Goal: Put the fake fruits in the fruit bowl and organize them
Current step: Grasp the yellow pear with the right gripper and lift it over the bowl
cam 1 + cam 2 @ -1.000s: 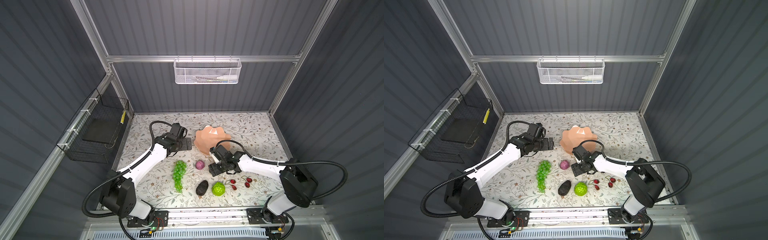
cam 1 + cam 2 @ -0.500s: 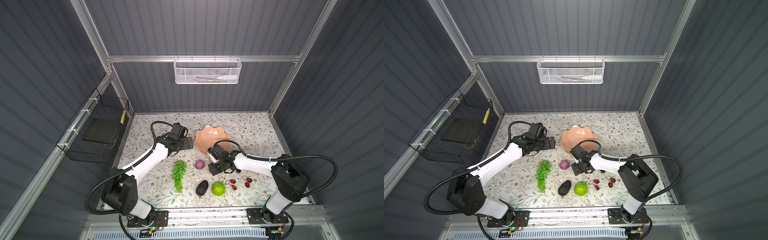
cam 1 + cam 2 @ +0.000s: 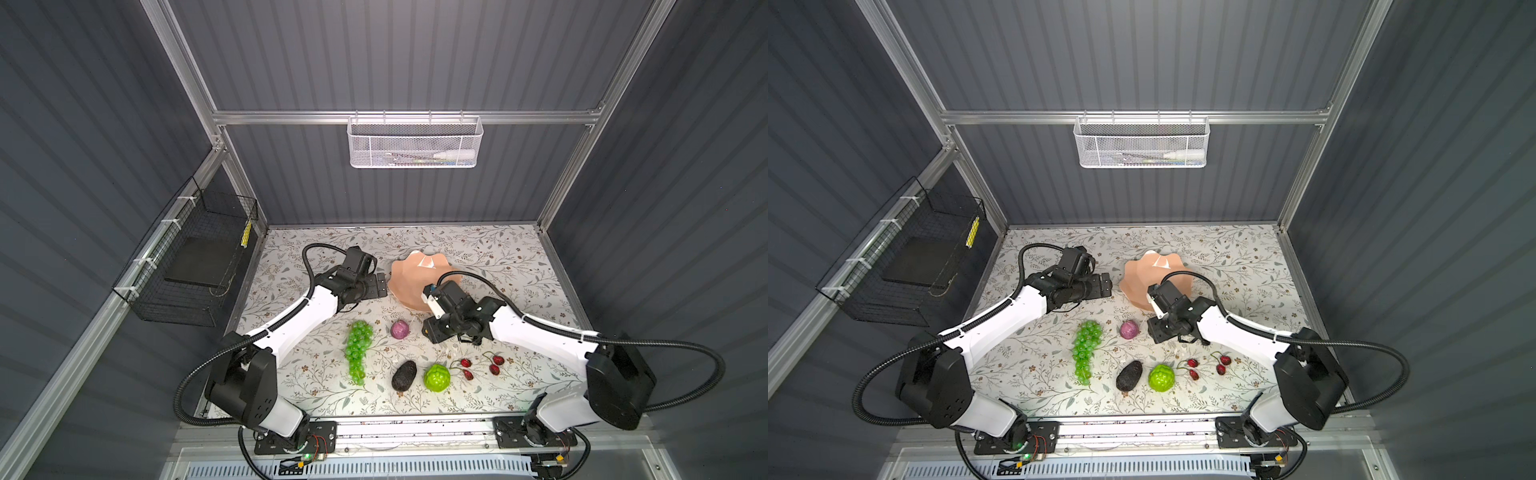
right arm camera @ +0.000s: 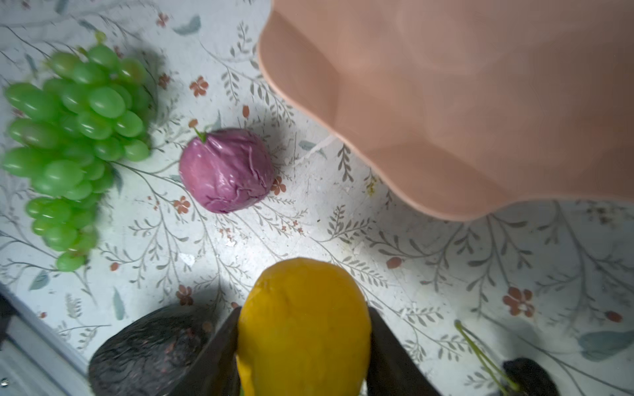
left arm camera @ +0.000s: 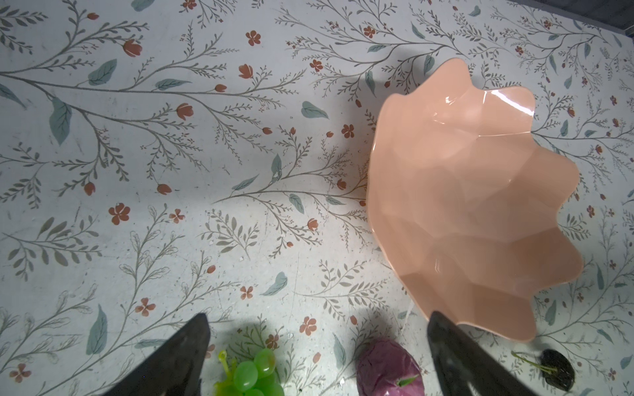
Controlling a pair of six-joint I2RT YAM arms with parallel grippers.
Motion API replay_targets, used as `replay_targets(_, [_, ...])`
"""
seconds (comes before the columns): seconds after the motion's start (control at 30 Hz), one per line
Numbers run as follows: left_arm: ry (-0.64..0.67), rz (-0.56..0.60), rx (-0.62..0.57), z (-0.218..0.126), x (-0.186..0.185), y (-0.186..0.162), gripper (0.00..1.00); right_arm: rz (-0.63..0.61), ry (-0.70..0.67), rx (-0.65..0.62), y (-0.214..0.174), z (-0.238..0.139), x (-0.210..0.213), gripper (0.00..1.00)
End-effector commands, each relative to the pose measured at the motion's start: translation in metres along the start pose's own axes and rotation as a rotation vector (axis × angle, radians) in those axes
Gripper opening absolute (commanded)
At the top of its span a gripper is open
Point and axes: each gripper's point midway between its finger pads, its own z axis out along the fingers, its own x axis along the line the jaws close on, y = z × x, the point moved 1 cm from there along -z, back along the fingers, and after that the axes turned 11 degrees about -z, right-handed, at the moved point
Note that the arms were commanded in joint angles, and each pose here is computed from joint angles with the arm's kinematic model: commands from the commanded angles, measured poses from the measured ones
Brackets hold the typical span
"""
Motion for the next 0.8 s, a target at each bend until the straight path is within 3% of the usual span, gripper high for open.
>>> replay_targets(0.0, [0.024, -0.023, 0.003, 0.001, 0.009, -0.007, 0.99, 0.018, 0.007, -0.051, 0.027, -0.03, -0.015, 0.49])
replay_targets(0.17, [0.035, -0.013, 0.015, -0.003, 0.012, -0.01, 0.98, 0.041, -0.068, -0.146, 0.081, -0.034, -0.055, 0.47])
replay_targets(0.37, [0.021, -0.037, 0.062, -0.002, 0.014, -0.025, 0.96, 0.055, -0.111, -0.117, 0.126, 0.016, -0.085, 0.48])
replay_targets(0.77, [0.027, -0.024, 0.039, -0.015, 0.017, -0.021, 0.96, 0.047, -0.186, 0.006, 0.124, 0.091, -0.124, 0.5])
